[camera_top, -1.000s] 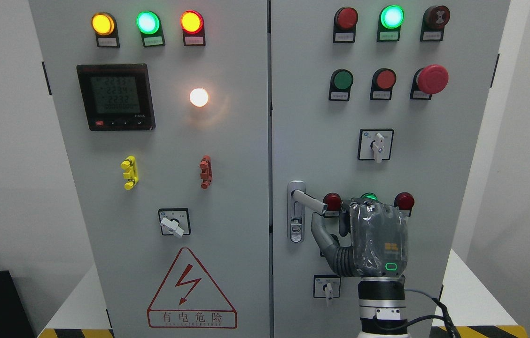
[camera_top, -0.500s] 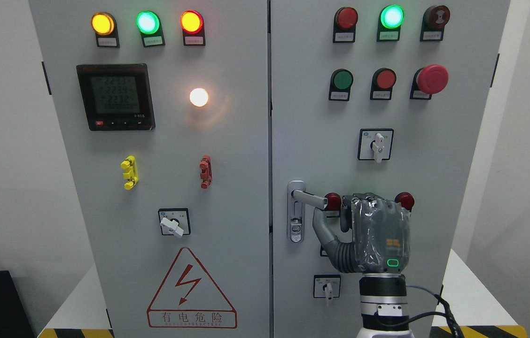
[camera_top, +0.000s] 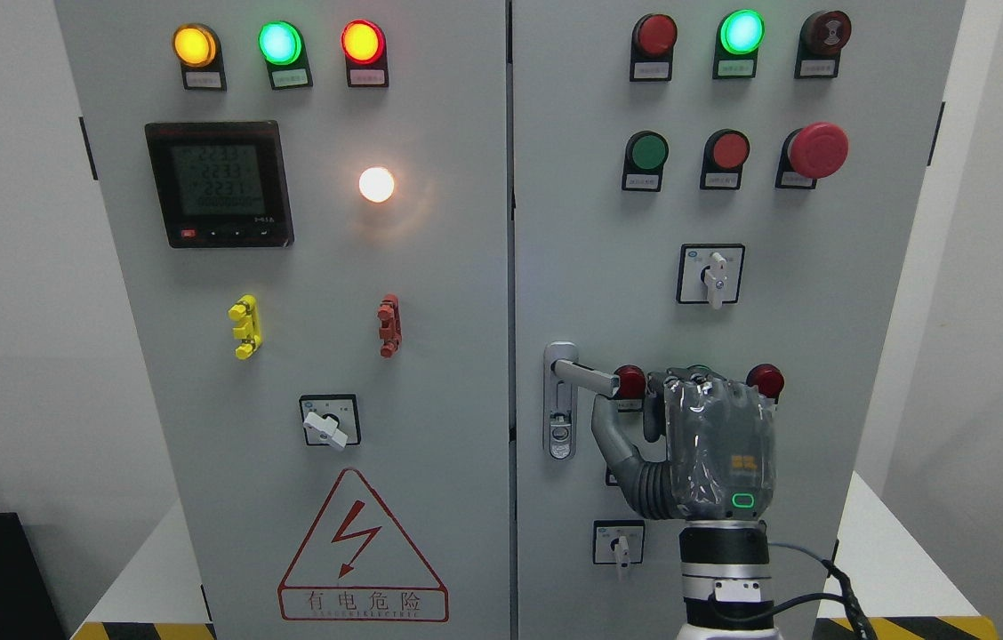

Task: Release door handle
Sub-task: 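Open the right hand fingers to let go of the handle, then withdraw the open right hand away from the handle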

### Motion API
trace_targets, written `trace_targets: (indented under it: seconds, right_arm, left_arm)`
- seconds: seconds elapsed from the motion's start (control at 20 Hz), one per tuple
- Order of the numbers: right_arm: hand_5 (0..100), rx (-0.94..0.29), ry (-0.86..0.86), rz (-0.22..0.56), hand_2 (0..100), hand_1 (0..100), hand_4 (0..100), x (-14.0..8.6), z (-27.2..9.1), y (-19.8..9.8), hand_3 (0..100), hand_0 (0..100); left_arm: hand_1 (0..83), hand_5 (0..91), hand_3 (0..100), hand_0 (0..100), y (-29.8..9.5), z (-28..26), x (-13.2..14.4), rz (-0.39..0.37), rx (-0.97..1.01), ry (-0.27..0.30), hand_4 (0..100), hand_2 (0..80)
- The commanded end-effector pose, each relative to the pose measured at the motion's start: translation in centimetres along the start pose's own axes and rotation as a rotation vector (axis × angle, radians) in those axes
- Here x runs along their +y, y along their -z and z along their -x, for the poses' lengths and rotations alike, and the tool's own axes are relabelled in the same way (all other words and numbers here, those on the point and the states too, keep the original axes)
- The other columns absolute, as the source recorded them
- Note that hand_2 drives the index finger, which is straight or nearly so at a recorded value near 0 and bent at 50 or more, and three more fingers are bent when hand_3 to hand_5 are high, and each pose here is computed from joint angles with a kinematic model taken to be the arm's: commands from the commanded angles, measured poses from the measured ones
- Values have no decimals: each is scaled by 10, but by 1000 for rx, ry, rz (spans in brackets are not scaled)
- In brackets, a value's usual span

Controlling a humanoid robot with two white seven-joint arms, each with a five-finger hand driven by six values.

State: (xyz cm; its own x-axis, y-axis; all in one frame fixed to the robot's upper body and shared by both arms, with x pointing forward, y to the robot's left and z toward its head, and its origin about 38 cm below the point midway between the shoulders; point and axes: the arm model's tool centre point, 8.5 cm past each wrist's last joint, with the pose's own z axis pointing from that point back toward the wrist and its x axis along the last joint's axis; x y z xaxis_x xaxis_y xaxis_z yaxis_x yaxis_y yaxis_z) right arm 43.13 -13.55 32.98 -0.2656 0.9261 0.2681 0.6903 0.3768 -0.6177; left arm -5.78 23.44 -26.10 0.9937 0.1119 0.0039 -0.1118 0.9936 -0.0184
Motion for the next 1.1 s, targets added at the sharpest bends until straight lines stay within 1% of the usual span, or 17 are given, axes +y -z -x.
trace_targets:
  seconds: [0.0, 0.25, 0.35, 0.6, 0.75, 0.8, 0.85, 0.9, 0.95, 1.0, 1.05]
  right_arm:
    - [992, -2, 5, -7, 974, 484, 933, 2, 0, -4, 1000, 436]
    - [991, -6, 9, -3, 974, 484, 932, 1, -1, -10, 1000, 438]
    - [991, -18, -5, -4, 974, 484, 932, 0, 4, -14, 1000, 439]
    - [993, -97, -48, 11, 966, 476, 934, -7, 21, -37, 1000, 450]
    - [990, -154, -41, 30, 930, 453, 919, -17, 26, -44, 1000, 473]
    - [950, -167, -47, 37, 838, 434, 891, -21, 28, -43, 1000, 482]
    - [921, -171, -52, 41, 801, 420, 871, -26, 33, -44, 1000, 487]
    - [804, -163, -65, 40, 688, 373, 780, -31, 45, -45, 938, 496]
    - [663, -150, -73, 35, 583, 349, 679, -35, 56, -48, 804, 494]
    - [578, -143, -72, 27, 520, 332, 611, -37, 64, -50, 716, 494]
    - [409, -139, -70, 27, 416, 290, 469, -41, 71, -49, 592, 489]
  left_arm:
    - [389, 0, 0, 120, -1, 7, 0, 0, 21, 13, 0, 0]
    - [389, 0, 0, 120, -1, 7, 0, 0, 21, 13, 0, 0]
    - [389, 0, 0, 120, -1, 7, 1, -1, 21, 13, 0, 0]
    - [389, 0, 0, 120, -1, 7, 1, -1, 21, 13, 0, 0]
    - [389, 0, 0, 120, -1, 7, 0, 0, 21, 13, 0, 0]
    - [389, 0, 0, 120, -1, 7, 0, 0, 21, 13, 0, 0]
    - [389, 0, 0, 120, -1, 7, 0, 0, 21, 13, 0, 0]
    - [389, 0, 0, 120, -1, 7, 0, 0, 21, 13, 0, 0]
    - [389, 0, 0, 120, -1, 7, 0, 0, 21, 13, 0, 0]
    - [389, 0, 0, 120, -1, 7, 0, 0, 21, 13, 0, 0]
    - [389, 0, 0, 120, -1, 7, 0, 0, 21, 13, 0, 0]
